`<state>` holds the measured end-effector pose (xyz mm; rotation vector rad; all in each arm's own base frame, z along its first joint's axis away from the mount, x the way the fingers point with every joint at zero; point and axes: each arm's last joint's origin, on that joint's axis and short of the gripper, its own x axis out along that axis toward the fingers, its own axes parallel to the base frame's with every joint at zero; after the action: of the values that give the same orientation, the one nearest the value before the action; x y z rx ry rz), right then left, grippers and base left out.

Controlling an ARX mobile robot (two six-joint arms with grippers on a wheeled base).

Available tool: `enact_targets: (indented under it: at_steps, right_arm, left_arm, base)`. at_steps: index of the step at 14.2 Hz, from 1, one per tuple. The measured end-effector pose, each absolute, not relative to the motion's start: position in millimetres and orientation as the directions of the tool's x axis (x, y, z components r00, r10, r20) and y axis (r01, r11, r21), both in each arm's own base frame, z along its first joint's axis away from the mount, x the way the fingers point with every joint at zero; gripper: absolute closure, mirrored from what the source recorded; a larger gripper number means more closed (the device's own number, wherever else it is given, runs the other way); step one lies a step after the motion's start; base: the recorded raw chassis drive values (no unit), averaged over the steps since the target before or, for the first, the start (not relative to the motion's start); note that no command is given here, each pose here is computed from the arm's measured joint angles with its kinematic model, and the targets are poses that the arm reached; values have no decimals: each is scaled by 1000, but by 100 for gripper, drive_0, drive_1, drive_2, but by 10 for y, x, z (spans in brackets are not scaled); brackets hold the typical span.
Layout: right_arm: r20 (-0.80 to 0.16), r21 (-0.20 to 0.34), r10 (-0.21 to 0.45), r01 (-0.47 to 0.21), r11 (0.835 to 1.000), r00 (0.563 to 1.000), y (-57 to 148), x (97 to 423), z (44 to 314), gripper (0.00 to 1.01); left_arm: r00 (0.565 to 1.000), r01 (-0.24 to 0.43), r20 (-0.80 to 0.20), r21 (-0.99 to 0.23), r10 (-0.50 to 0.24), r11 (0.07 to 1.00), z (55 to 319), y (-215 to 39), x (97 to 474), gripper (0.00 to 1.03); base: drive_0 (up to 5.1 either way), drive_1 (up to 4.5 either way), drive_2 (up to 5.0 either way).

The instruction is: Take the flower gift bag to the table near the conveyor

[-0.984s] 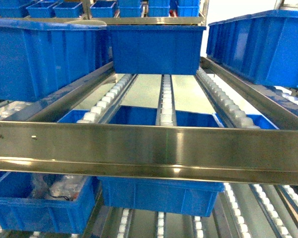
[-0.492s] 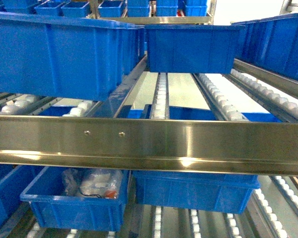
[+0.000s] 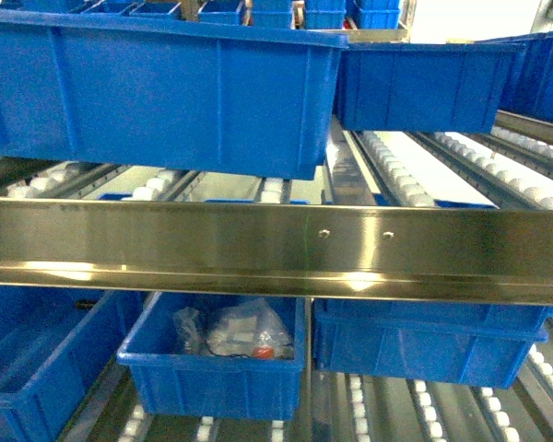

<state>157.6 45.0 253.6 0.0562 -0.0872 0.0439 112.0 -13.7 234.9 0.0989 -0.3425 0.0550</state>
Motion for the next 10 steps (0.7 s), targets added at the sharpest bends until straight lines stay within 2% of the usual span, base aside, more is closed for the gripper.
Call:
enact_targets:
  at_steps: [10]
  right_arm:
    - [90, 55, 41, -46, 997, 995, 449, 1576, 2537, 98]
  left_arm:
    - [940, -70, 338, 87, 37, 994, 2349, -137, 1120, 101]
  base:
    - [-487, 152, 334]
